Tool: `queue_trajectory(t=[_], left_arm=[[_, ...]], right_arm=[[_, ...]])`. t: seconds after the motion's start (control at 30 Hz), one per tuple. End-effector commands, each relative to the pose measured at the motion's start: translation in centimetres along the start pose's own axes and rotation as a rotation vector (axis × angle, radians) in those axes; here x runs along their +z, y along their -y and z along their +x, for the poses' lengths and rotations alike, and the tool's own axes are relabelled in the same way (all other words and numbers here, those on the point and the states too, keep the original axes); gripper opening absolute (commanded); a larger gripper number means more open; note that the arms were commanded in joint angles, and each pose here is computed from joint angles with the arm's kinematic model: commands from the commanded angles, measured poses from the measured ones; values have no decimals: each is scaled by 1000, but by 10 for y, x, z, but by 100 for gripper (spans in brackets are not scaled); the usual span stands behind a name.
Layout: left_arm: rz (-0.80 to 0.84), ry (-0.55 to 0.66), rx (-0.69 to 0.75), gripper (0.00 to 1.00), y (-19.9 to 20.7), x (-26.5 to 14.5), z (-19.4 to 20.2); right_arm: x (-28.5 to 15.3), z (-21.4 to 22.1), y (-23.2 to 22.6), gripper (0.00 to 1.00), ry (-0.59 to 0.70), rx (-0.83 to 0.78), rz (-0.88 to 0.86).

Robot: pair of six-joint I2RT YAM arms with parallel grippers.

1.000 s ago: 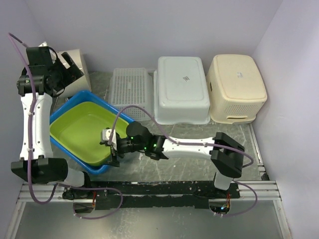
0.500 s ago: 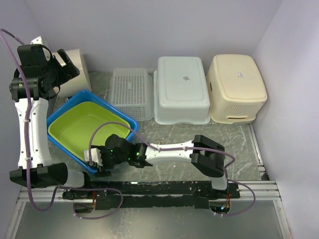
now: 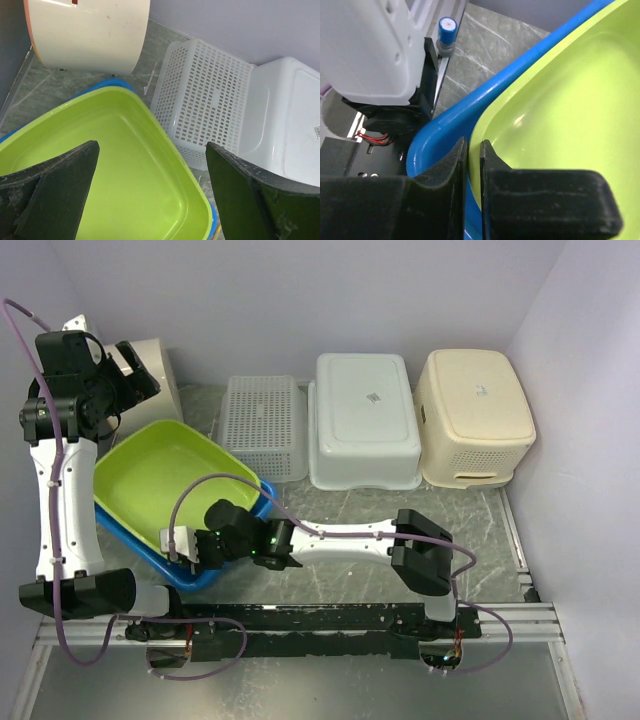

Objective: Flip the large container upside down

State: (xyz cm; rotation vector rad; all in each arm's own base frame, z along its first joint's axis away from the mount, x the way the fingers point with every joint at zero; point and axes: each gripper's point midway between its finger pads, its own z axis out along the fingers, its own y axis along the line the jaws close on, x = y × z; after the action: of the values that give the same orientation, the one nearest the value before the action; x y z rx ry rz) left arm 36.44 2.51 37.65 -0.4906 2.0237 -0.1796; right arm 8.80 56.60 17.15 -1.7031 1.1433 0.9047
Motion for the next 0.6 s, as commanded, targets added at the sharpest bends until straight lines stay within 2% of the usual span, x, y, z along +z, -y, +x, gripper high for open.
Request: queue_trajectory(t=[0.0,0.03,0.33,0.57], left_arm=[[6,41,8,100,0,-13,-9],[7,40,7,100,0,-13,-8],[52,54,-16,100,11,-18,-17],[156,180,-41,100,40,-48,-62]], right_arm=[[-21,-43,16,3,82,-34,61],[-24,-48,17,0,90,-35,67],[-57,-74,32,0,117,-26,161],[-120,-145,56,0,280,-72,304]])
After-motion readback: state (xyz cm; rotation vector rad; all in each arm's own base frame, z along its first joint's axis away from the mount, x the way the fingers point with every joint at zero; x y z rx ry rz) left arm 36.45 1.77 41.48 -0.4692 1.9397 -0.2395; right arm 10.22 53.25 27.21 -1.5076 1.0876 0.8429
